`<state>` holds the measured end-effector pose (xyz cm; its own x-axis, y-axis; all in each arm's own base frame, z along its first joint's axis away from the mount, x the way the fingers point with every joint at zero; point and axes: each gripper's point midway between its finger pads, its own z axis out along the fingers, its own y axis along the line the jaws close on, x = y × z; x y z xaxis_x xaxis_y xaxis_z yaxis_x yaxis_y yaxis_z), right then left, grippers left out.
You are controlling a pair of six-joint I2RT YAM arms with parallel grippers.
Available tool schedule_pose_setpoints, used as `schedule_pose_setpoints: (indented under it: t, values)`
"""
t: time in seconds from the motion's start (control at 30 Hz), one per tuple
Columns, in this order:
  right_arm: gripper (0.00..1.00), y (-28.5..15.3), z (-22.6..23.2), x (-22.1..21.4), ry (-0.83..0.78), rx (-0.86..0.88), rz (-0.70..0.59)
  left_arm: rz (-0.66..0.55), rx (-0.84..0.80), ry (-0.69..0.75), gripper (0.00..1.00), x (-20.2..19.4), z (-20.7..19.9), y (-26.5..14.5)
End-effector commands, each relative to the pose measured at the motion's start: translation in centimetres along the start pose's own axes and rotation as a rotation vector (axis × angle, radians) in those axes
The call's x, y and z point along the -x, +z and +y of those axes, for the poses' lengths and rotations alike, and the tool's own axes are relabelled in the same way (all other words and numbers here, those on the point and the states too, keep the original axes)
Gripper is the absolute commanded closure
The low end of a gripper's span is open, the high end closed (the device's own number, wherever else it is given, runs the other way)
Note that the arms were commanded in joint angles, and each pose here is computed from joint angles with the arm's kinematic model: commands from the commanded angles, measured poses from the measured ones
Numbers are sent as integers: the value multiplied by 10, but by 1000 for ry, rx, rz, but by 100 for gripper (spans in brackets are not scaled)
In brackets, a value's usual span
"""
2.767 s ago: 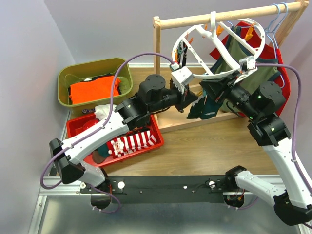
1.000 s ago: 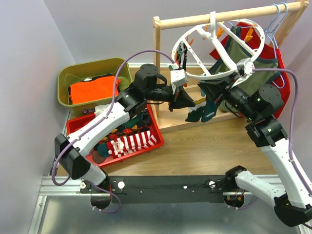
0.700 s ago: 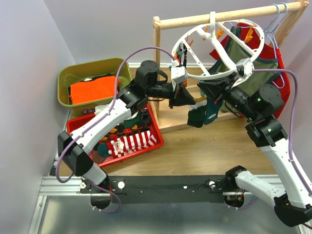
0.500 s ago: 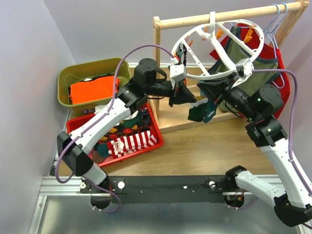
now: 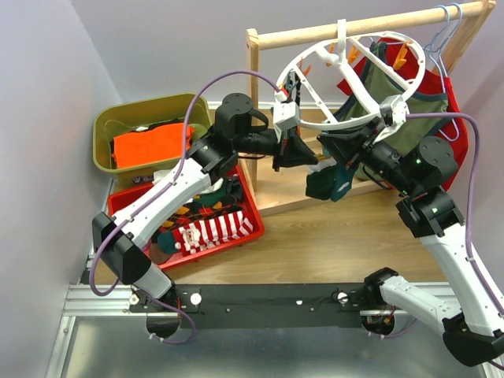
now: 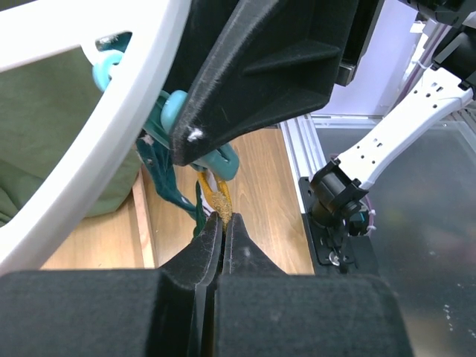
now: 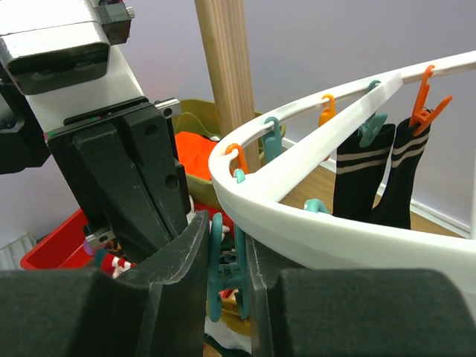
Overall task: Clip the socks to the hanger
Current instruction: Clamp the sock onto the hanger.
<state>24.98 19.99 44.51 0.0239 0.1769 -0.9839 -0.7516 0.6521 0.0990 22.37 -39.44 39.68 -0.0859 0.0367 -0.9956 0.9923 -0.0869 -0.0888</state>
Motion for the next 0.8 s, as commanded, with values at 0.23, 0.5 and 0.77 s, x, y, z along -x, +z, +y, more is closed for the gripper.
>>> schedule_pose_setpoints:
  t: [0.23, 0.5, 0.77]
  values:
    - [78, -7, 28, -31, 38, 153, 114, -60, 5, 37, 100, 25, 5, -5]
    - [78, -8, 27, -31, 28, 145, 112, -93, -65, 37, 100, 32, -7, -4]
    - [78, -8, 25, -33, 25, 141, 118, -121, -75, 61, 100, 43, -16, -9]
